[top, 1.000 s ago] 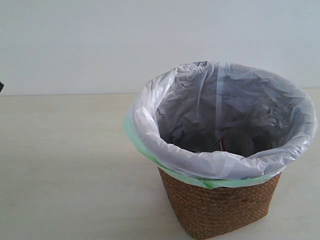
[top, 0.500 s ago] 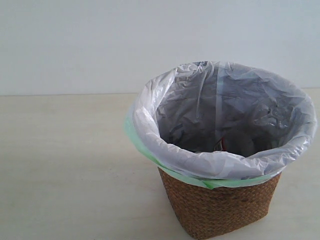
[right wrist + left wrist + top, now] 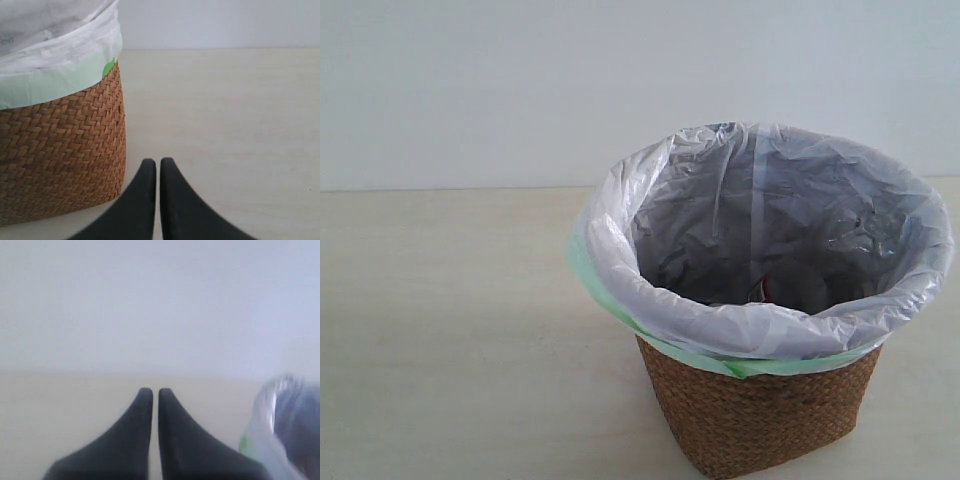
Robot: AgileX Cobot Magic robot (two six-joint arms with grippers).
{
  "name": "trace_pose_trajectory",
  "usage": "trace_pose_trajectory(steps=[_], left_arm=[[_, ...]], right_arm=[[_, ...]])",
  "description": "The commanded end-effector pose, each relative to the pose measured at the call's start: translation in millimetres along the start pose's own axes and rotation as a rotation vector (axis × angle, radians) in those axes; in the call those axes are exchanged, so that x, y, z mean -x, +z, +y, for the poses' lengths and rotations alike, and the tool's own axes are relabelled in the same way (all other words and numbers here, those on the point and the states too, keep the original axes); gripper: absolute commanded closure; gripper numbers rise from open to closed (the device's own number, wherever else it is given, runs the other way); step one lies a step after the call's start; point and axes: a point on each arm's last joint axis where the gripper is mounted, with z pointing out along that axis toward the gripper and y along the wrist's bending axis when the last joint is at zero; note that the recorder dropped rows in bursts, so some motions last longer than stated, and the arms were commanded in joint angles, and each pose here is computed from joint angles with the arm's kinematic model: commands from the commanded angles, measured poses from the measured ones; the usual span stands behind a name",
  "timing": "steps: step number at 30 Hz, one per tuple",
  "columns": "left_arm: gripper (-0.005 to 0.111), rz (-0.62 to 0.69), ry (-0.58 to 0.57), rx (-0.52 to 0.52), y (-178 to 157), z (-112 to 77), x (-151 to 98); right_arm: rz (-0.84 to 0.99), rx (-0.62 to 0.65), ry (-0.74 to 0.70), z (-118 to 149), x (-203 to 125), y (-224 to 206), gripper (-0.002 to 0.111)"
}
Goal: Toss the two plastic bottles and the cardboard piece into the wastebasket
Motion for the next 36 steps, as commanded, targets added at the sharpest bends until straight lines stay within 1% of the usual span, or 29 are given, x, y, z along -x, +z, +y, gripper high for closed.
trace_pose_trajectory(steps=[1,3,6,9,14,15,18,21,25,26,30,33,36], left_arm=[[0.103,-0.417,-0.065,0.020,-24.5,15.1,-34.1],[0.103,-0.489,-0.064,0.040,-31.0,21.6,-56.6],[0.103,-0.515,-0.058,0.081,-35.1,30.1,-89.5],[0.103,-0.483,-0.045,0.135,-32.2,38.2,-118.5],[0.103,-0.434,-0.038,0.186,-27.6,47.7,-154.7],[0.103,-0.435,-0.037,0.190,-27.7,47.9,-154.6],[0.103,-0.319,-0.021,0.214,-24.1,49.3,-164.4],[0.103,-0.247,-0.030,0.239,-22.6,50.8,-170.9],[0.103,-0.076,-0.037,0.272,-20.6,52.8,-186.4],[0.103,-0.008,-0.031,0.277,-20.5,53.2,-192.5],[0.103,0.068,-0.029,0.274,-20.7,52.9,-199.3],[0.103,0.073,0.001,0.262,-20.5,52.4,-199.3],[0.103,0.076,0.005,0.256,-20.5,52.0,-199.5]], right_arm=[[-0.010,-0.008,-0.009,-0.5,0.8,-0.4,0.108],[-0.010,-0.008,-0.009,-0.5,0.8,-0.4,0.108],[-0.010,-0.008,-0.009,-0.5,0.8,-0.4,0.108],[-0.010,-0.008,-0.009,-0.5,0.8,-0.4,0.108],[-0.010,-0.008,-0.009,-0.5,0.8,-0.4,0.108],[-0.010,-0.008,-0.009,-0.5,0.8,-0.4,0.108],[-0.009,-0.008,-0.009,-0.5,0.8,-0.4,0.108],[-0.009,-0.008,-0.009,-0.5,0.8,-0.4,0.108],[-0.009,-0.008,-0.009,-0.5,0.8,-0.4,0.108],[-0.009,-0.008,-0.009,-0.5,0.8,-0.4,0.108],[-0.009,-0.008,-0.009,-0.5,0.8,-0.4,0.108],[-0.009,-0.008,-0.009,-0.5,0.8,-0.4,0.108],[-0.009,-0.008,-0.009,-0.5,0.8,-0.4,0.108]])
